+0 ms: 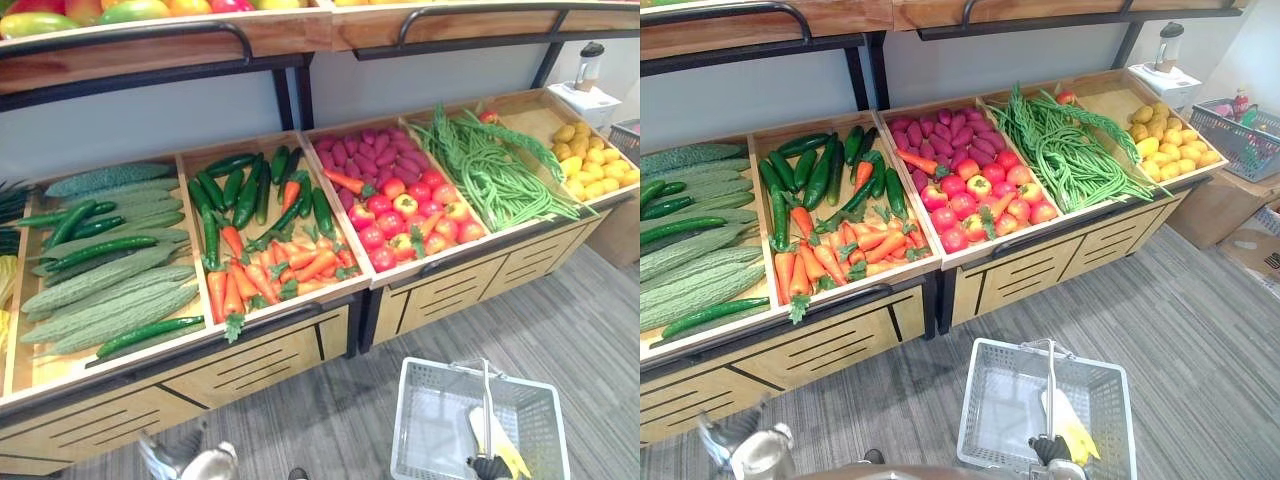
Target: Pick vegetable in the basket
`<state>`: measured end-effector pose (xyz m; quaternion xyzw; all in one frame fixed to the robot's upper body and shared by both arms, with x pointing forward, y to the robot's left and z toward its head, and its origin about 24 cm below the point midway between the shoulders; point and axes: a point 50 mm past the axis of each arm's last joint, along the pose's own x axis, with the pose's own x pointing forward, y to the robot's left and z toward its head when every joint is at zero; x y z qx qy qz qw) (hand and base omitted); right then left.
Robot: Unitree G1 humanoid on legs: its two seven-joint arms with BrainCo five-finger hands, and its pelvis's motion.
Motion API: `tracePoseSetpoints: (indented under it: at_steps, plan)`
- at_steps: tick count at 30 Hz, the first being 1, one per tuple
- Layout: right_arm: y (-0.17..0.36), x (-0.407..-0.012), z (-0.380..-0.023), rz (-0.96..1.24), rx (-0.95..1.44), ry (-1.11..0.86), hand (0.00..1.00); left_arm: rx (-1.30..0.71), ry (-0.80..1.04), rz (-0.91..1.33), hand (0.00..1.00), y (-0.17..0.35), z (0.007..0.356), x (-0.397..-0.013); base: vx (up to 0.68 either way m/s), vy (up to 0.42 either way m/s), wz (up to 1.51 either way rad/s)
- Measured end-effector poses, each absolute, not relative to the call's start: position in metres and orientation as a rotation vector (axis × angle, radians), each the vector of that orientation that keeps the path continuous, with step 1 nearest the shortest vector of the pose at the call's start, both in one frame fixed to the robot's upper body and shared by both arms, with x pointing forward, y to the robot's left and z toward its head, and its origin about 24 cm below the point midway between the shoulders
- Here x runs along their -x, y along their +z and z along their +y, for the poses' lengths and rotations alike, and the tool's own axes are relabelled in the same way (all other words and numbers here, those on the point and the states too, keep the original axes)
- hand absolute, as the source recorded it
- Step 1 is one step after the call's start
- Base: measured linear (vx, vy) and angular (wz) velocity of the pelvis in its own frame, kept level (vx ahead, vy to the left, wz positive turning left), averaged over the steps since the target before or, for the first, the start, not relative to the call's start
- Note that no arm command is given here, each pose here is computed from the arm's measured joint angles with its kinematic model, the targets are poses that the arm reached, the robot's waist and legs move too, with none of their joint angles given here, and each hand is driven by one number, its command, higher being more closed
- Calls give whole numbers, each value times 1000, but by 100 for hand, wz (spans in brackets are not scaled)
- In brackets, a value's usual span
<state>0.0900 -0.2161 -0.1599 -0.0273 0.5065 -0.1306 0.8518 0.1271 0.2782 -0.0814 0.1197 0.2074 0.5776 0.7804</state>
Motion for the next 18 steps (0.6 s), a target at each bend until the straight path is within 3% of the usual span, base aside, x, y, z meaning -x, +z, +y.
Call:
tracePoseSetpoints:
  at_steps: [7,12,18]
  plan:
    - [-157,-88,-224,1053,80,-277,100,-312,1327,55,0,-26,297,-153,6,3,0]
    - [-155,-92,-222,1015,102,-241,100,-457,1103,-131,0,15,309,-180,21,20,-7]
    - [-150,-97,-229,971,129,-221,100,-648,827,-146,0,33,311,-208,12,11,-24]
